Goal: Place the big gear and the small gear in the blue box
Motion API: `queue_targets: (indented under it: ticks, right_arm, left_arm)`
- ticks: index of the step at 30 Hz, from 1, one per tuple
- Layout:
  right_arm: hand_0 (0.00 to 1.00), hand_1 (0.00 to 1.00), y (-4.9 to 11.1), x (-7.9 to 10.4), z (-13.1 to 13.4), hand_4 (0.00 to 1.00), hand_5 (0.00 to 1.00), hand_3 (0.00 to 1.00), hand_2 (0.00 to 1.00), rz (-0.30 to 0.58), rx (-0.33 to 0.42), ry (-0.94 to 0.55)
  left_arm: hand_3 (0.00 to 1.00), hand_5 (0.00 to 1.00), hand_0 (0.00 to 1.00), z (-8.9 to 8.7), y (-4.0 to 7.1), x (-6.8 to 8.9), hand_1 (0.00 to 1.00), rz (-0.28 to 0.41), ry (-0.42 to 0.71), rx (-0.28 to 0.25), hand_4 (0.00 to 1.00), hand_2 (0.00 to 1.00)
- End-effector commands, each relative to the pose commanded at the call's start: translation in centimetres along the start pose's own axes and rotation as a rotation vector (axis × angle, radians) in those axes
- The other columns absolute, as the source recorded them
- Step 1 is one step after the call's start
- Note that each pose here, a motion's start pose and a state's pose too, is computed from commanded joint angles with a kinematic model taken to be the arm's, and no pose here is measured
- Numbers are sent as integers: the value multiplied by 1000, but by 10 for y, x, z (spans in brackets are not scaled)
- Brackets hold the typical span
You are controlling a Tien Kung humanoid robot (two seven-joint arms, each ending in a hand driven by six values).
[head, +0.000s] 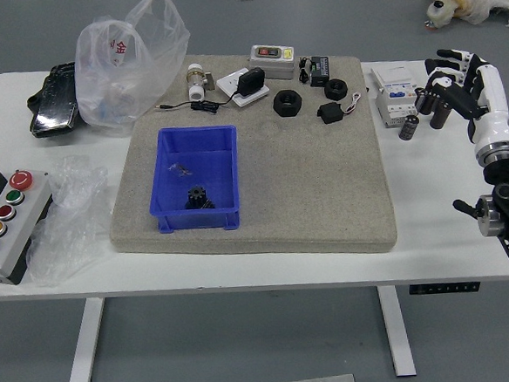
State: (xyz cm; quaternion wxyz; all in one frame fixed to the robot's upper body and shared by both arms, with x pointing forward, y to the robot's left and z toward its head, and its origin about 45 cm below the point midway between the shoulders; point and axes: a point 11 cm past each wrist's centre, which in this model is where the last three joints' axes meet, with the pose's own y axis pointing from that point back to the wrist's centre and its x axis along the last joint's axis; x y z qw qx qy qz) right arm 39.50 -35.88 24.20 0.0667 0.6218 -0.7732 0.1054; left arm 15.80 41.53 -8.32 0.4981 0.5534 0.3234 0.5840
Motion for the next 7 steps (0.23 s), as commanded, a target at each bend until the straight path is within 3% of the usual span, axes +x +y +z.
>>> queue_targets:
  ticks: [7]
  right_arm:
    - [558, 636, 0, -11, 5, 757, 410, 661, 666, -30, -17, -10]
  left_arm:
    - [680, 302, 654, -3, 0, -1, 564, 0, 8, 5, 656, 536]
